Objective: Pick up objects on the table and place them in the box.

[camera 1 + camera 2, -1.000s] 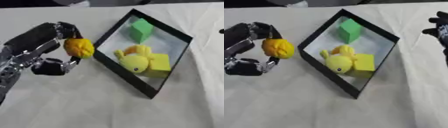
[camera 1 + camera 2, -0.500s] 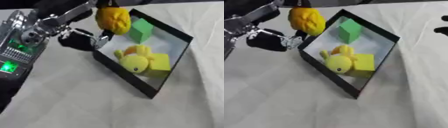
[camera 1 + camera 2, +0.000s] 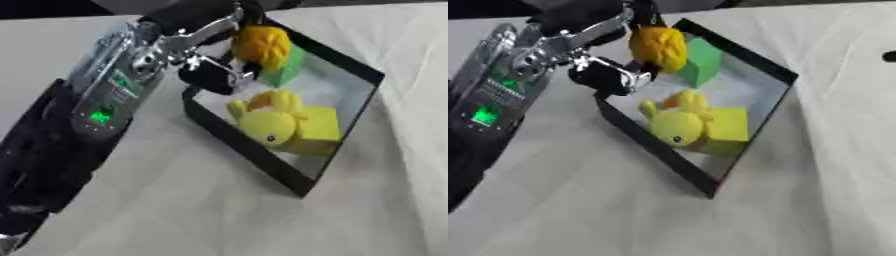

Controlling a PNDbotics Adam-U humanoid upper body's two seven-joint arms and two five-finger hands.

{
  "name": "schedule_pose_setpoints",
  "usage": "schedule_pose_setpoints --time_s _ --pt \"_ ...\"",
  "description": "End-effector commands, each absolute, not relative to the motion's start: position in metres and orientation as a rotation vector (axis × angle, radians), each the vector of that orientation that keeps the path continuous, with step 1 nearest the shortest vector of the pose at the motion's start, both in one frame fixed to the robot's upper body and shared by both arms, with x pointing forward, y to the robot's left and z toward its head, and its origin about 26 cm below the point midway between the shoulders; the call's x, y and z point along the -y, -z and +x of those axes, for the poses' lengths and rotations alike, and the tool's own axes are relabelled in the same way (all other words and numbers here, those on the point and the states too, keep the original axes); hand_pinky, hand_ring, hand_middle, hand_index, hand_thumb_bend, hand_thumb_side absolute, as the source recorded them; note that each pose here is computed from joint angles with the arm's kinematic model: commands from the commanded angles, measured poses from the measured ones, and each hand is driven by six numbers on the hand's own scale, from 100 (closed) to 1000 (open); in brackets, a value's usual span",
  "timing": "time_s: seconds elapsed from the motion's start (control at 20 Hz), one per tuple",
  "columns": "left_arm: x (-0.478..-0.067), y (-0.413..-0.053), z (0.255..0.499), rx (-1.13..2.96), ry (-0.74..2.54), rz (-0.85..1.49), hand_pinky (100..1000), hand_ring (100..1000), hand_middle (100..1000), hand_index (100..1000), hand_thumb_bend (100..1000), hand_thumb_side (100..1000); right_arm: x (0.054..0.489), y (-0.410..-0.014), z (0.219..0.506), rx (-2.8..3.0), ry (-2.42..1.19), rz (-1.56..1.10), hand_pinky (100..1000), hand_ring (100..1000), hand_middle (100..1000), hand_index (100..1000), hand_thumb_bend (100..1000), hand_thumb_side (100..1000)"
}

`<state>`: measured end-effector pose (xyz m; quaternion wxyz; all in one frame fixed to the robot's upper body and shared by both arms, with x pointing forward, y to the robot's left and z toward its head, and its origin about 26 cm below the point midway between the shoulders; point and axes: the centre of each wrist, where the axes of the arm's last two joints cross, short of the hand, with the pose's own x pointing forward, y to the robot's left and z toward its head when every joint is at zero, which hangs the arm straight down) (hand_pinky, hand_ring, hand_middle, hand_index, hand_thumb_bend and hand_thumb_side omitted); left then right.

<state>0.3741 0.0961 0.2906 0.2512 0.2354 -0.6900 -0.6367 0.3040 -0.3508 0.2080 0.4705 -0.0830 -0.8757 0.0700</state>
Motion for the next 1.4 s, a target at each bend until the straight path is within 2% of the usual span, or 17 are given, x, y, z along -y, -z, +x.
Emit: schedule_pose_setpoints --time_s 0.05,0.2,0.3,0.45,0.6,0.65,0.85,0.9,1.0,1.15,1.25,1.35,1.4 --pt "-0.091 -0.287 0.388 1.837 1.777 0.658 724 689 647 708 100 209 0.351 -0.221 0.302 2.175 -0.209 -0.209 891 675 765 870 100 557" --pt "-0.089 -0.277 0.401 1.801 1.794 0.666 730 695 652 713 104 217 0.35 -0.221 0.303 2.176 -0.216 -0.202 891 674 765 870 100 557" --pt "-0.09 -0.272 0.407 1.794 1.799 0.677 737 705 664 725 207 257 0.35 -0.221 0.303 2.173 -0.215 -0.201 891 674 765 870 100 558" --pt "-0.091 -0.269 0.41 1.79 1.791 0.716 778 753 726 823 347 345 0.351 -0.22 0.302 2.169 -0.212 -0.204 891 675 765 870 100 558" --pt "-0.091 -0.267 0.411 1.781 1.798 0.739 829 799 770 871 543 448 0.35 -0.22 0.302 2.17 -0.208 -0.204 891 675 765 870 100 559" --pt "-0.091 -0.267 0.411 1.775 1.803 0.744 839 809 779 878 628 509 0.35 -0.22 0.302 2.169 -0.206 -0.204 891 675 765 869 100 559" --pt "-0.092 -0.266 0.411 1.768 1.814 0.756 840 810 779 879 644 522 0.351 -0.219 0.302 2.167 -0.204 -0.206 891 675 765 869 100 559" --pt "-0.094 -0.265 0.411 1.761 1.814 0.756 840 826 799 914 780 644 0.351 -0.218 0.302 2.163 -0.203 -0.209 890 676 766 870 100 570" --pt "-0.102 -0.263 0.409 1.746 1.819 0.747 851 835 809 934 801 658 0.353 -0.216 0.301 2.156 -0.199 -0.218 890 675 765 868 100 557" --pt "-0.108 -0.268 0.403 1.774 1.796 0.736 852 832 805 935 747 661 0.353 -0.215 0.301 2.155 -0.196 -0.219 890 675 765 868 100 555" --pt "-0.111 -0.276 0.396 1.827 1.748 0.737 849 825 798 923 621 693 0.354 -0.215 0.3 2.155 -0.195 -0.22 890 675 764 867 100 554" --pt "-0.116 -0.287 0.39 1.897 1.675 0.74 843 811 784 903 367 663 0.354 -0.215 0.3 2.157 -0.191 -0.221 889 675 764 867 100 552" --pt "-0.119 -0.294 0.386 1.939 1.632 0.74 835 802 776 889 322 658 0.354 -0.215 0.3 2.159 -0.188 -0.222 889 674 763 867 100 552"
